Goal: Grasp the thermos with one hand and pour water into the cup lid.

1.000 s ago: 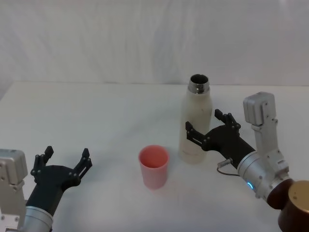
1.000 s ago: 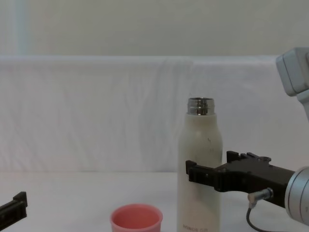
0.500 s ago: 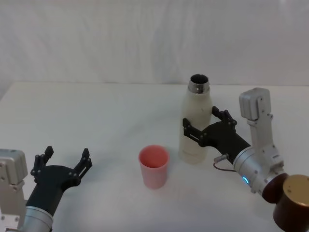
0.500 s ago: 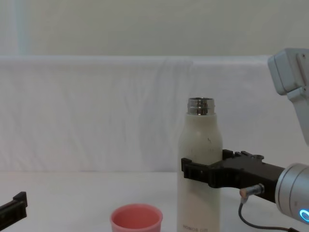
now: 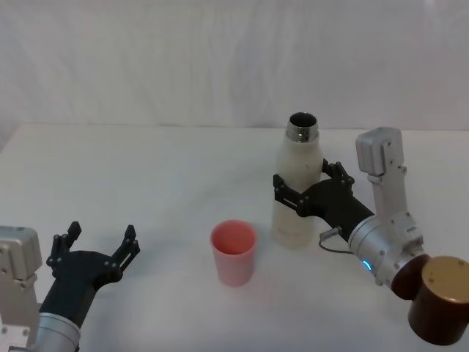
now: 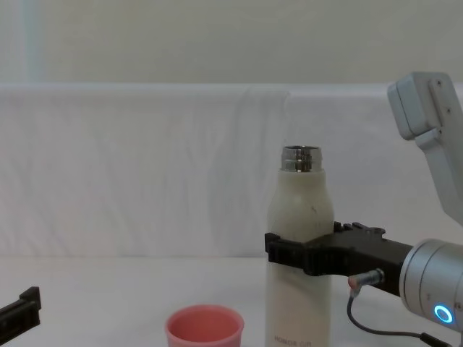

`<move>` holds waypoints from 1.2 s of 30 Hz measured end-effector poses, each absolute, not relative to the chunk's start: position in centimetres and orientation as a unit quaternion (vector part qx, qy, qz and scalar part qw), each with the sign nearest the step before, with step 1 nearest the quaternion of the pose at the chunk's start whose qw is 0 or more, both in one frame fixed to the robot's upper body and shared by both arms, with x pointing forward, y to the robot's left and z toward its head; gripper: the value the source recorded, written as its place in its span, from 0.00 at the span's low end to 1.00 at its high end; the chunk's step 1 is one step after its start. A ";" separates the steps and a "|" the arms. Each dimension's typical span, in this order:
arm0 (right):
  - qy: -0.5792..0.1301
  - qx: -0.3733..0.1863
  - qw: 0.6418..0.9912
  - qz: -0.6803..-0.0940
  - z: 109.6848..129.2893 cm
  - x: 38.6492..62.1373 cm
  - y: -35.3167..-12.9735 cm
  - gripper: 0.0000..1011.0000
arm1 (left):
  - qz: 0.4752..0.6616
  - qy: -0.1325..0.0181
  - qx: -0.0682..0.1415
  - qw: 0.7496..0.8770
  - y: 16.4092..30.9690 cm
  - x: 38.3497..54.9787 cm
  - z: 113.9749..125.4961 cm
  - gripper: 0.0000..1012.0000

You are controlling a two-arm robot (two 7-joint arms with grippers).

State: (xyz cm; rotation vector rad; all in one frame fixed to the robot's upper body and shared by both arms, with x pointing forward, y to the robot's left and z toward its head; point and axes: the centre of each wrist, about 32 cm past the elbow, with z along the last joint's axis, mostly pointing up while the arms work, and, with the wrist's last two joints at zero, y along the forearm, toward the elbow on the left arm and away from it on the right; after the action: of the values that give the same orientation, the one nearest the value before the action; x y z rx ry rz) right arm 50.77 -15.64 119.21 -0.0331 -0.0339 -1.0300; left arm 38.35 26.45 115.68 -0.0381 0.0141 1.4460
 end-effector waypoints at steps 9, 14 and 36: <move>-0.017 -0.015 0.870 -0.493 119.4 51.5 -15.4 0.99 | 0.662 0.006 -0.017 0.750 26.5 38.4 115.7 0.99; -0.018 -0.014 0.870 -0.492 119.5 51.7 -15.4 0.99 | 0.662 0.006 -0.017 0.750 26.5 38.4 115.7 0.99; -0.018 -0.014 0.870 -0.492 119.5 51.6 -15.4 0.95 | 0.662 0.006 -0.017 0.750 26.5 38.4 115.7 0.99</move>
State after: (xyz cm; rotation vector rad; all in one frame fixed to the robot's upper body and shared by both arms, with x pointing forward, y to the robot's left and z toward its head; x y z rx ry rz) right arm 51.58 -15.42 119.49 -0.0298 -0.0371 -1.0286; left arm 38.35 26.45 115.68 -0.0380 0.0141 1.4460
